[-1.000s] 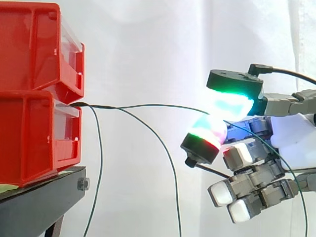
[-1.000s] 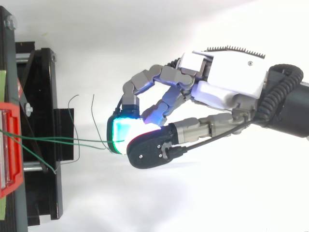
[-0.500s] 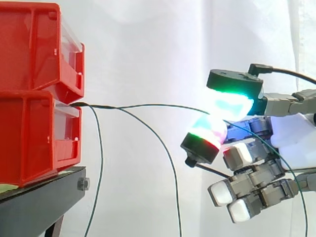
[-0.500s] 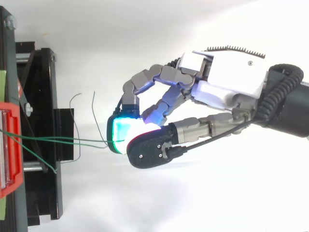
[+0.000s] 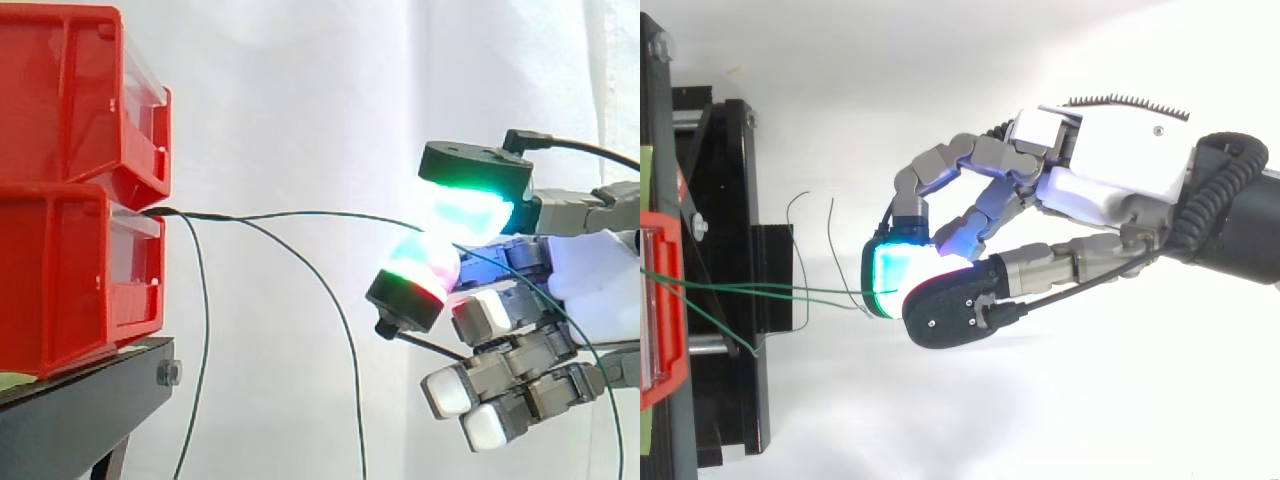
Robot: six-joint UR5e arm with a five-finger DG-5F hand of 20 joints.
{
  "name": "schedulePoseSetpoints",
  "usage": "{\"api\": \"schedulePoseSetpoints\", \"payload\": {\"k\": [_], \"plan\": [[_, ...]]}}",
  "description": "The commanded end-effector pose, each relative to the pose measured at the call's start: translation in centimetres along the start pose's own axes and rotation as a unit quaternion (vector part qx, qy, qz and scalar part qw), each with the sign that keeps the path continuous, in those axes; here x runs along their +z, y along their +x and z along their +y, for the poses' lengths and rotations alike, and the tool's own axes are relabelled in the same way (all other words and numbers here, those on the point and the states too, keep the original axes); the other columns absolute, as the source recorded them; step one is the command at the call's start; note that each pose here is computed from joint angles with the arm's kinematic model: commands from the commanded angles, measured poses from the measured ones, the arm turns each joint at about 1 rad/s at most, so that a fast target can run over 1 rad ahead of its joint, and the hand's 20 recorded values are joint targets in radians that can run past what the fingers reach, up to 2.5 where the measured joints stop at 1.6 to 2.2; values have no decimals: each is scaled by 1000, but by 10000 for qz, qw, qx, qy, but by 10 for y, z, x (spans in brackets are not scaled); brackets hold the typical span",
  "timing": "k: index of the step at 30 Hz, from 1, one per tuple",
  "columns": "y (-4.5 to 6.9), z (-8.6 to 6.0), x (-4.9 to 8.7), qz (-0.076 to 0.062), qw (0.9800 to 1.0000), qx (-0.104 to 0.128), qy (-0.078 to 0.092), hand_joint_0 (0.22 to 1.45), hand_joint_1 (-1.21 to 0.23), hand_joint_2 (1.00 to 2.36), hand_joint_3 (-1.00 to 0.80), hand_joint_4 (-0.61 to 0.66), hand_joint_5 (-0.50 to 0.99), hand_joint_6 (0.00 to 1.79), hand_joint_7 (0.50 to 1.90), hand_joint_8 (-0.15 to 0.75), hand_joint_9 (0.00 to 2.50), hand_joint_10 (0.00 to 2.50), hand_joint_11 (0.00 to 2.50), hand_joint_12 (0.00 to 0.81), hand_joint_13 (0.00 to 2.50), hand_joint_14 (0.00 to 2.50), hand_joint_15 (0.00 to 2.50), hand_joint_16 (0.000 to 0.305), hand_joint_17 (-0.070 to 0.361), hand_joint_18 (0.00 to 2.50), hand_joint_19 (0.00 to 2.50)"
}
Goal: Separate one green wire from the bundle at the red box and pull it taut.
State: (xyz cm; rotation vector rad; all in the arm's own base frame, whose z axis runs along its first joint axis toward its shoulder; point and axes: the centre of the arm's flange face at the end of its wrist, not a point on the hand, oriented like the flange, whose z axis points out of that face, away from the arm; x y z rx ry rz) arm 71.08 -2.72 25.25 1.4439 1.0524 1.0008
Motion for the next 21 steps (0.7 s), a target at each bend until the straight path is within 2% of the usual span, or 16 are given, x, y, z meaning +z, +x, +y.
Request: {"api": "schedulePoseSetpoints", "payload": {"k": [1, 21], "plan": [[0, 0, 0, 3, 10000, 2, -3, 580, -792, 1015, -64, 43, -106, 909, 1083, 256, 1180, 19, 682, 379, 851, 19, 538, 56, 126, 736, 474], [0, 0, 0, 3, 10000, 2, -3, 580, -794, 1015, -58, 42, -104, 908, 1091, 260, 1188, 17, 680, 382, 855, 19, 540, 57, 127, 740, 472]]}}
